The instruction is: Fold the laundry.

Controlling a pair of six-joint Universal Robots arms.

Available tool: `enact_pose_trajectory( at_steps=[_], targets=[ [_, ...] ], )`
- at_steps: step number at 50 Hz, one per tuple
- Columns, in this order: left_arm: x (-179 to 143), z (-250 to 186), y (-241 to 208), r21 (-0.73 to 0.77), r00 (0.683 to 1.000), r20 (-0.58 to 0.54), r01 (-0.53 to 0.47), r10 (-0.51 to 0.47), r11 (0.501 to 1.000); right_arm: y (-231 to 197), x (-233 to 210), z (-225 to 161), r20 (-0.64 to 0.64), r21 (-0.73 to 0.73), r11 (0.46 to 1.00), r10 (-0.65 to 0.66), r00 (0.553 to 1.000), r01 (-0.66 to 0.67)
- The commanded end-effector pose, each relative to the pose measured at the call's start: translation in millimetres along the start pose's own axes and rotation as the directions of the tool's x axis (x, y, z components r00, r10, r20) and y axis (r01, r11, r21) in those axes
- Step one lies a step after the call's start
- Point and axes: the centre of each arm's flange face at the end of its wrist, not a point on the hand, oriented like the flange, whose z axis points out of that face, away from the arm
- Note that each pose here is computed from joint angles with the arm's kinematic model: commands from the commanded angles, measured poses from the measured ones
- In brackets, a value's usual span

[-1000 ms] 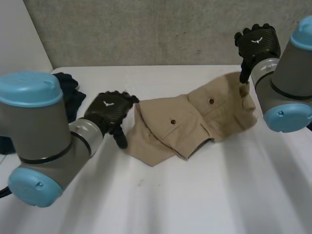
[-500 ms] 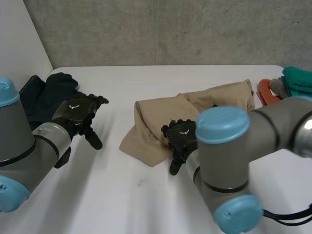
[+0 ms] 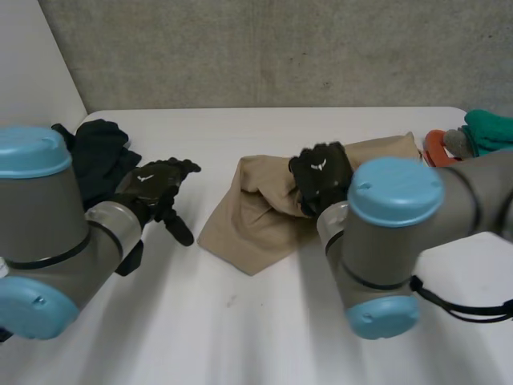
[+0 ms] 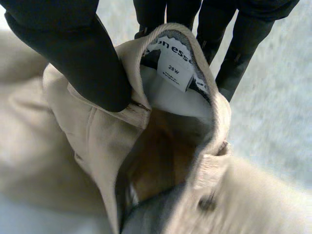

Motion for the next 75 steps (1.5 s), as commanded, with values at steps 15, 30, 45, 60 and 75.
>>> enact_pose_trajectory(
  at_steps=[15, 30, 45, 60, 75],
  targets=[
    [35.8, 60.3, 43.3, -0.203, 0.999, 0.04, 0.036, -0.029, 0.978, -144.3, 71.1, -124.8, 0.086, 0.344, 0.937, 0.03, 0.996, -0.058],
    [-11.3, -104.2, -158.2, 0.439, 0.988, 0.147, -0.033, -0.036, 0.898, -158.1, 172.8, -93.5, -0.132, 0.31, 0.951, 0.028, 0.991, 0.015],
    [-17.4, -82.0, -143.5, 0.299, 0.963, 0.213, -0.222, 0.162, 0.928, -62.6, 162.1, -2.1, -0.047, 0.011, 0.997, 0.071, 0.996, -0.071],
    [-14.1, 66.5, -153.9, 0.504, 0.954, 0.199, -0.296, 0.225, 0.811, -19.4, 136.3, 106.0, -0.232, 0.234, 0.972, 0.052, 0.971, 0.004],
    [-52.2, 132.1, -132.9, 0.495, 0.91, 0.406, -0.295, 0.083, 0.817, 35.3, 129.9, 178.0, -0.46, 0.398, 0.901, 0.034, 0.888, 0.172]
  ],
)
